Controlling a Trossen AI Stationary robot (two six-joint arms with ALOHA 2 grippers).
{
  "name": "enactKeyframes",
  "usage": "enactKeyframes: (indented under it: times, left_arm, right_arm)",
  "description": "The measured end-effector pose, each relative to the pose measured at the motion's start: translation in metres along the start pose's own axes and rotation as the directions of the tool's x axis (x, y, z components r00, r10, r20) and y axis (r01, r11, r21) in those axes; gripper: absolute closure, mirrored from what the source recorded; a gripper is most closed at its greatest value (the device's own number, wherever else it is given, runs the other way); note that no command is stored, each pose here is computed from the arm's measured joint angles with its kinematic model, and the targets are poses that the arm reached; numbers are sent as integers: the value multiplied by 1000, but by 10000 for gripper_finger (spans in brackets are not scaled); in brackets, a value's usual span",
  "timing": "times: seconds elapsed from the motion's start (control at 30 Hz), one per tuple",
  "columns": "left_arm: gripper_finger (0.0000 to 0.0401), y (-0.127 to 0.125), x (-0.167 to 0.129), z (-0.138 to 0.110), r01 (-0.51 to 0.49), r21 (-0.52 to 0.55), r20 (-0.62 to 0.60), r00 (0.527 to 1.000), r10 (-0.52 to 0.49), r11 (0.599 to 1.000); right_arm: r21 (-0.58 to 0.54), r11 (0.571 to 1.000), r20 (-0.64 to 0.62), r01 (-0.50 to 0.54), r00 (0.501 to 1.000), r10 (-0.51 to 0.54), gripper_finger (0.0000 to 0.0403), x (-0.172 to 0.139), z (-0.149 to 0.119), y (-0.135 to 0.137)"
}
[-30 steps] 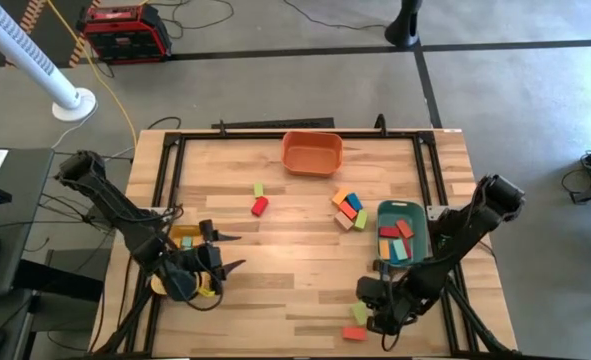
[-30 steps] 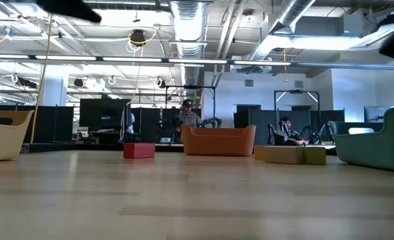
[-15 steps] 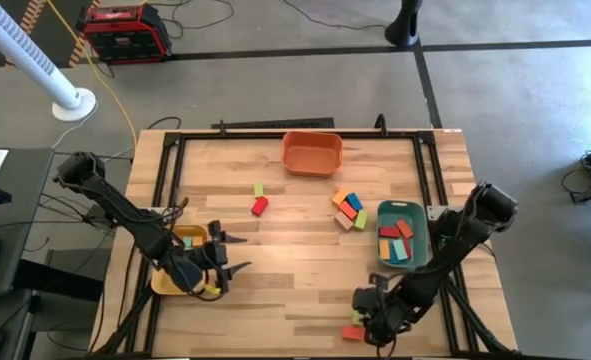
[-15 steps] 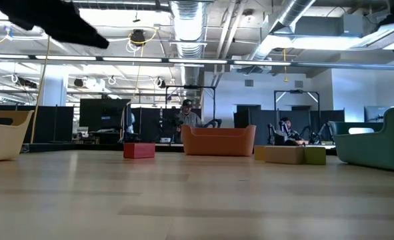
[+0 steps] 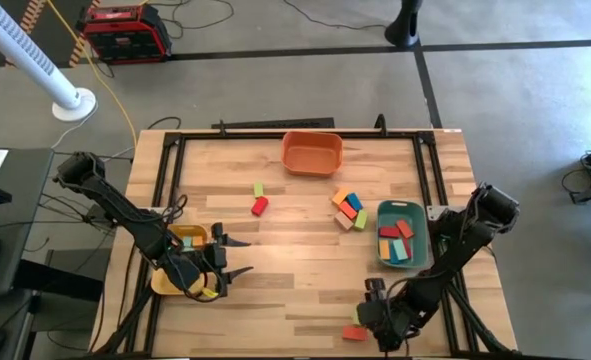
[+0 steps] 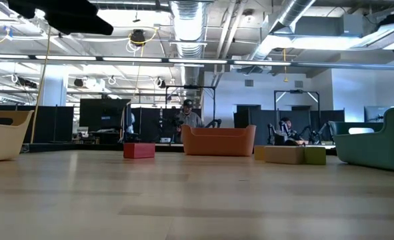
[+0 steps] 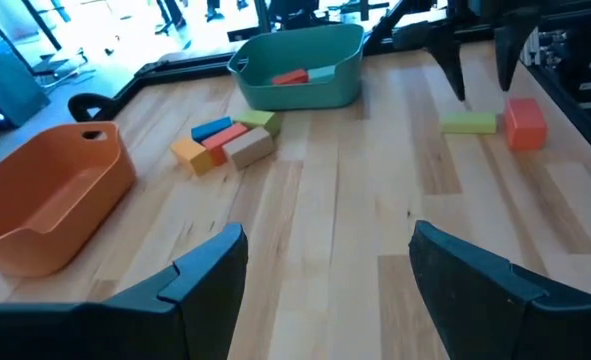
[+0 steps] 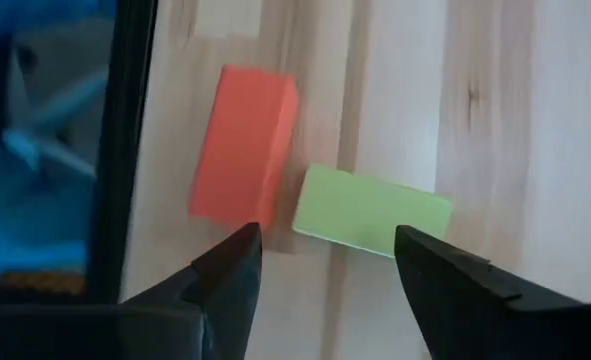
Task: Sort blocks by size
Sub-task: Put the medium light green block into the green bin
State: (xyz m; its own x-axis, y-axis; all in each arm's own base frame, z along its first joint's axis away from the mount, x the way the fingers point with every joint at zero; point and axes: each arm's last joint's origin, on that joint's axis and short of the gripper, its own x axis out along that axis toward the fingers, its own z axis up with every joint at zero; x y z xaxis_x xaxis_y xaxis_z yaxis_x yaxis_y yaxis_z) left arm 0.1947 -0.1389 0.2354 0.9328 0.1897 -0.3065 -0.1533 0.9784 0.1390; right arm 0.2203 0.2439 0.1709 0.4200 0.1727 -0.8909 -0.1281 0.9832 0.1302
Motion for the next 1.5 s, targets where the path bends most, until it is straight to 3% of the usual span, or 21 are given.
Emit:
enactKeyframes:
  times: [0.17, 0.27, 0.5, 0.8, 0.97, 1.13, 1.37, 1.5]
  left_arm:
    - [134, 2, 2, 0, -11, -6, -3, 1000, 11, 1000]
    - [134, 4, 4, 1, -22, -11, -4, 1000, 22, 1000]
    - [134, 7, 7, 1, -28, -32, -10, 1000, 28, 999]
    - [134, 8, 8, 1, -26, -47, -12, 1000, 26, 999]
    - [134, 8, 8, 1, -27, -49, -12, 1000, 26, 998]
    - [134, 8, 8, 1, -27, -49, -12, 1000, 26, 998]
    - [134, 8, 8, 2, -26, -47, -8, 1000, 26, 999]
    - [134, 7, 8, 3, -23, -56, 3, 1000, 23, 998]
  right_arm:
    - [-264, 965, 0, 0, 1000, 0, 162, -1, -2, 2]
    - [-353, 936, 5, 9, 1000, -8, 163, 0, 1, -1]
    - [-469, 883, 17, 21, 1000, -15, 163, 5, 16, -18]
    - [-555, 819, -127, -148, 988, 92, 163, 31, 24, -25]
    - [-597, 778, -201, -195, 976, 90, 163, 41, 27, -21]
    - [-568, 799, -268, -196, 962, 45, 176, 41, 27, -20]
    - [-419, 900, -316, -115, 949, -26, 224, 35, 28, -35]
    - [-362, 929, -285, -74, 958, -35, 247, 37, 41, -48]
